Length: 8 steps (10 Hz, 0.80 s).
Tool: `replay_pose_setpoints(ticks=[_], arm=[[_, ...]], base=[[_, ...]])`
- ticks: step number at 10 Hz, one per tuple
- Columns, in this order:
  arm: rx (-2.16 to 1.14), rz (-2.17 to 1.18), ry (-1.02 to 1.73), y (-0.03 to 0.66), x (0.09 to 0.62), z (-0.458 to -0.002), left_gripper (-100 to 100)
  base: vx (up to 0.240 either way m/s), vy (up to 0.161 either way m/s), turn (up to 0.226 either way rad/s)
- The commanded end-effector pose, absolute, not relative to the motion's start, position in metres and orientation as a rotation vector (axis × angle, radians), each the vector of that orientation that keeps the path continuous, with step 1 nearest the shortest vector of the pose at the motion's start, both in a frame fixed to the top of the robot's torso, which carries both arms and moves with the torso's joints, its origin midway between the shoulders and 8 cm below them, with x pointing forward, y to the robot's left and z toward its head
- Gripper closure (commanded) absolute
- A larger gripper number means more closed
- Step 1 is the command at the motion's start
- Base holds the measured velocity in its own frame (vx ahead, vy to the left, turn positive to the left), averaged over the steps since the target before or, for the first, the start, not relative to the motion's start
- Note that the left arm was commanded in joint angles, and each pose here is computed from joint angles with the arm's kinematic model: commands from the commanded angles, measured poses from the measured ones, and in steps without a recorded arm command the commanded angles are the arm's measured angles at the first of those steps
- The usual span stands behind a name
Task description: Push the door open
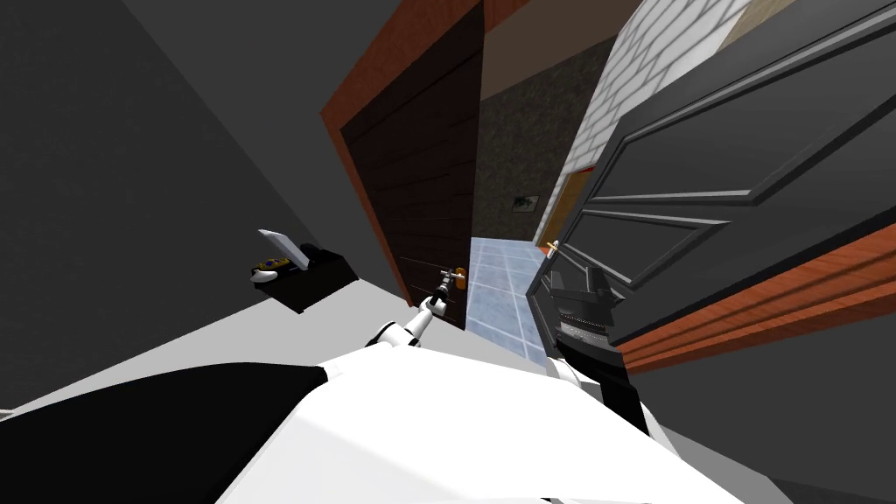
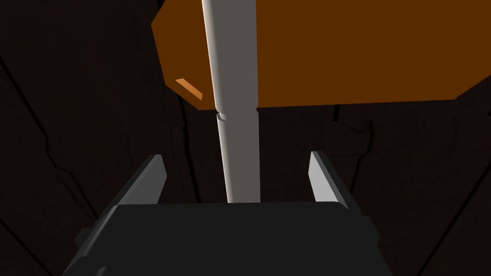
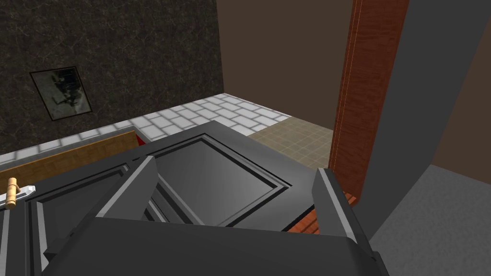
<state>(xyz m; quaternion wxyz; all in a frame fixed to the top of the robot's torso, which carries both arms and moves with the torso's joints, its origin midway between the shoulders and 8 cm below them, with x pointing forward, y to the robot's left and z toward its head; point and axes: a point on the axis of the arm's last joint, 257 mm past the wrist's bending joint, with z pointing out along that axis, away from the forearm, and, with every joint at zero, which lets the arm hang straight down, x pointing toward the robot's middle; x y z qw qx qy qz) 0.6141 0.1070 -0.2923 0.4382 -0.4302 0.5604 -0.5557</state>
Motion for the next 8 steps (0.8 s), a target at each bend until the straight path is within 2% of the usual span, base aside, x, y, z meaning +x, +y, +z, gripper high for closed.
replay_pose_setpoints(ticks=[1,2,3,8], arm=[[-1.077,-1.39,1.39,0.102,0.6135,-0.2925,-100],[-1.074,-1.386,1.392,0.1035,0.6141,-0.2921,-100],[-1.074,-1.386,1.392,0.1035,0.6141,-0.2921,100],[-1.074,-1.386,1.392,0.1035,0.6141,-0.2921,100]], base=[[0.167,-0.023,-0.015],[0.073,-0.007,-0.001],[-0.01,0.001,0.003],[-0.006,0.001,-0.004]])
